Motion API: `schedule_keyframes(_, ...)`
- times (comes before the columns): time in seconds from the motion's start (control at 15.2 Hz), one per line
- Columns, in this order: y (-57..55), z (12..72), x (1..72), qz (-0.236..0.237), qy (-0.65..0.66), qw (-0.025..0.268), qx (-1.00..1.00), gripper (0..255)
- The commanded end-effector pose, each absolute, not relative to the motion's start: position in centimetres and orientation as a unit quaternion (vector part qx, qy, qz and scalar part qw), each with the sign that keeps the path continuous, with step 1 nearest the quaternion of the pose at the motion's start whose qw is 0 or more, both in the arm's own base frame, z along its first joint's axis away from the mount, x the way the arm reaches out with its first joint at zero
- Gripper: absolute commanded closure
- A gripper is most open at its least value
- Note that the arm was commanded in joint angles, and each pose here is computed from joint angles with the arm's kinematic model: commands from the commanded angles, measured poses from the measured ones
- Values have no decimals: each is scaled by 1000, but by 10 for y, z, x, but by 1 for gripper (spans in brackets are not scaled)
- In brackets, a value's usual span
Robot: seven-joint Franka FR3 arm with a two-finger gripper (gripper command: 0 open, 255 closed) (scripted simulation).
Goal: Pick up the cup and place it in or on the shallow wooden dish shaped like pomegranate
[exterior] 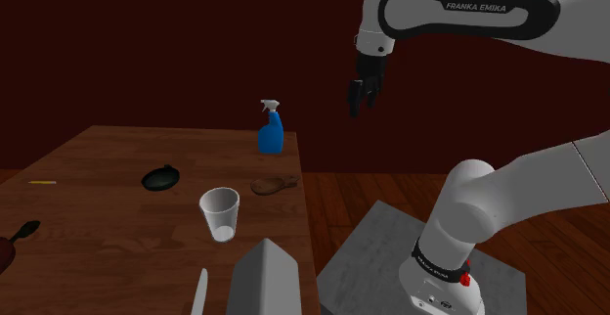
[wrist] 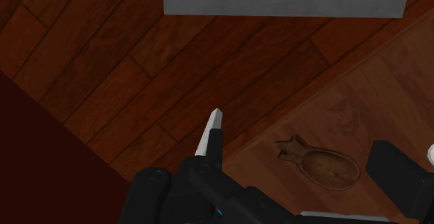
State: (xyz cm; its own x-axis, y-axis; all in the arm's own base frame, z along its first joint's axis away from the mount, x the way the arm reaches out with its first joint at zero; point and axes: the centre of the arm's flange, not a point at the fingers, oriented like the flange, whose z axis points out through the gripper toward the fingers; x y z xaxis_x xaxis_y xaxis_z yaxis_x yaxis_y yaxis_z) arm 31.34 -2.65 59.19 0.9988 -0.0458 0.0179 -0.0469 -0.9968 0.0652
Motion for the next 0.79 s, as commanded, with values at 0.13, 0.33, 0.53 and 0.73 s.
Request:
schedule_keyframes(0.13, -10, 579, 327, 6, -19, 27, 999, 0)
schedule_keyframes(0.33, 16, 560, 348, 2, -14, 19, 1000, 0)
schedule_keyframes(0.53, 43, 541, 368, -2, -8, 11, 1000, 0)
schedule_keyframes(0.73, 70, 522, 388, -6, -2, 3, 1000, 0)
